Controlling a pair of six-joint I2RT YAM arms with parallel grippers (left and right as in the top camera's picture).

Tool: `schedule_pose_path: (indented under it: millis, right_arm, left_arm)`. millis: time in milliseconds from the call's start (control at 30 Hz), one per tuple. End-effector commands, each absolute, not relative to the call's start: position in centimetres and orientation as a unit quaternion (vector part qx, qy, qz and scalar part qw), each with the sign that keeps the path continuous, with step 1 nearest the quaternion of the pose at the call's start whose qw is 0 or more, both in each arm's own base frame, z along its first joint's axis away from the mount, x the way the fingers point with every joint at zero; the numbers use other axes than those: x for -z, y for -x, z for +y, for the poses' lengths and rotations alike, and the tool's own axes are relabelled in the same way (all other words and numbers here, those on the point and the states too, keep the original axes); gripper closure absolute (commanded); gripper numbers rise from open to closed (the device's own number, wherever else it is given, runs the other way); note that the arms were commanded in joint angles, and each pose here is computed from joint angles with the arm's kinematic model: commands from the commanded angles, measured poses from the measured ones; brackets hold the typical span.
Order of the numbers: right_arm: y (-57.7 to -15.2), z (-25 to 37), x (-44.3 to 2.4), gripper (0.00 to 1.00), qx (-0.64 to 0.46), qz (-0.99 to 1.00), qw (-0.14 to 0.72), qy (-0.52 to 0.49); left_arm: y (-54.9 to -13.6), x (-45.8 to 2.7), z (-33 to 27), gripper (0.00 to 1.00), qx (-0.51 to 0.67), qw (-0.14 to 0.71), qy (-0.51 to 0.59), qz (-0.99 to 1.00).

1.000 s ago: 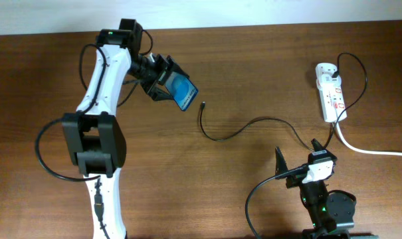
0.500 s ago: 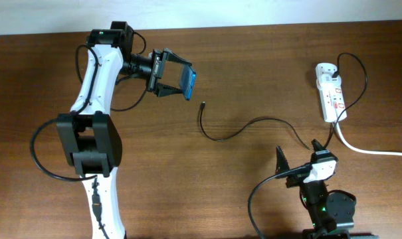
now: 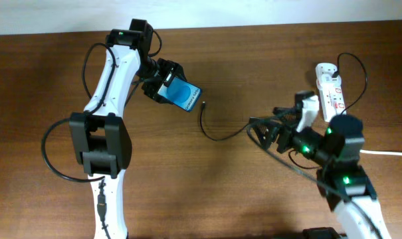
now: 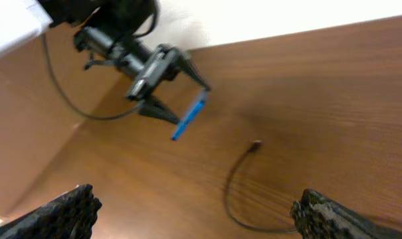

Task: Plug charger to phone and switch on socket
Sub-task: 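Lift the phone and tilt it upright with the left gripper, then reach the right gripper to the table and grasp the black cable plug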

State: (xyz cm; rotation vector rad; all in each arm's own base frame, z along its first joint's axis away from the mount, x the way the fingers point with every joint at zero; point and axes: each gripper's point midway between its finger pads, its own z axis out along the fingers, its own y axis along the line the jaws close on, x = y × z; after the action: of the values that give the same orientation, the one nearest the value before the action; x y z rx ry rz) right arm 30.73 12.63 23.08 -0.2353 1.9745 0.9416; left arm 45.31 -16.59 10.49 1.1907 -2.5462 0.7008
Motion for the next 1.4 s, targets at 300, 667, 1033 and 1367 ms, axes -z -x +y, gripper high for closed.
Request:
schedule_pose_path:
  millis: [300, 667, 1033, 1367]
  right_arm:
    - [-37.8, 20.2, -12.3, 0.06, -0.438, 0.853, 0.245, -0.142]
    - [-37.8, 21.8, -12.3, 0.33, -0.418, 0.854, 0.26, -0.172]
    - [-37.9, 22.3, -11.9, 0.58, -0.384, 0.858, 0.29, -0.179]
    - [-37.8, 22.4, -11.8, 0.95, -0.383, 0.859, 0.289, -0.178]
  left_arm:
    - [-45.2, -10.9, -17.7, 1.0, -0.205, 0.114, -0.479, -0.846]
    - [-41.4, -10.6, -24.0, 1.0, -0.175, 0.128, -0.415, -0.884]
    - [-39.4, -11.7, -27.4, 1.0, -0.214, 0.186, -0.39, -0.876]
    - [-39.1, -12.1, -27.8, 1.0, -0.226, 0.199, -0.387, -0.872]
